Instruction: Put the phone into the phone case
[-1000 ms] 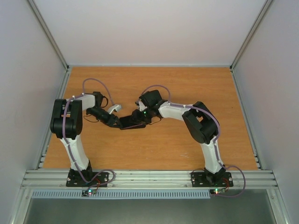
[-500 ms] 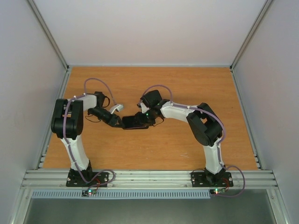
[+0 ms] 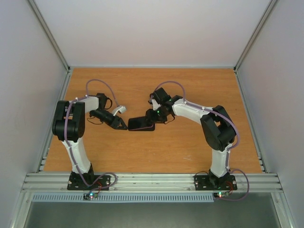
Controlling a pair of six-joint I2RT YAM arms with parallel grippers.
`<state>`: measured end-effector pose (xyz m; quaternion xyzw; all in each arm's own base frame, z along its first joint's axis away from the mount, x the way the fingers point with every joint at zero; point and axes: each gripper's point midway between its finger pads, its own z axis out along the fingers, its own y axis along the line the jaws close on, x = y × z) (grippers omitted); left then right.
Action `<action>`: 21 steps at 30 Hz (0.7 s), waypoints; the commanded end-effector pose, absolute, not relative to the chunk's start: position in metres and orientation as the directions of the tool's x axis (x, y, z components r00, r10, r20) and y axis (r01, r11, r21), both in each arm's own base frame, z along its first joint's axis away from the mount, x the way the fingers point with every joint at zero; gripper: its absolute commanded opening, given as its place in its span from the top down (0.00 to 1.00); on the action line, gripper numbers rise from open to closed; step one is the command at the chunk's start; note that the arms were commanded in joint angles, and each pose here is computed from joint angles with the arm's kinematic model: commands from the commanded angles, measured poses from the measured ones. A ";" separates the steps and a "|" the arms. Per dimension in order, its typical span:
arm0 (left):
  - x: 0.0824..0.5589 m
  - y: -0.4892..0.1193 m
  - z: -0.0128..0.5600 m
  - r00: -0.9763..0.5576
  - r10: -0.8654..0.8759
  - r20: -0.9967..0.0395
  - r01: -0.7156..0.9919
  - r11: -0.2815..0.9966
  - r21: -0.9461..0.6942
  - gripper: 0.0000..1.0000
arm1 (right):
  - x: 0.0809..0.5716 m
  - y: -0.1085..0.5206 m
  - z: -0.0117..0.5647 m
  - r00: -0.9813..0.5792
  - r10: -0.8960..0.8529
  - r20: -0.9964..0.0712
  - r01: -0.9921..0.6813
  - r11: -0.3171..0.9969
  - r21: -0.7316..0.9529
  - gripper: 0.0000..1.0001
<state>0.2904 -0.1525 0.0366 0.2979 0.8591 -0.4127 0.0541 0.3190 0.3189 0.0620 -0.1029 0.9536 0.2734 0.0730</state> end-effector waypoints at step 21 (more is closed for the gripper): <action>0.291 -0.156 0.038 -0.808 0.460 -0.370 0.571 0.450 -0.687 0.56 | 0.319 0.285 0.066 -0.961 -0.102 -0.258 -0.223 0.839 0.497 0.51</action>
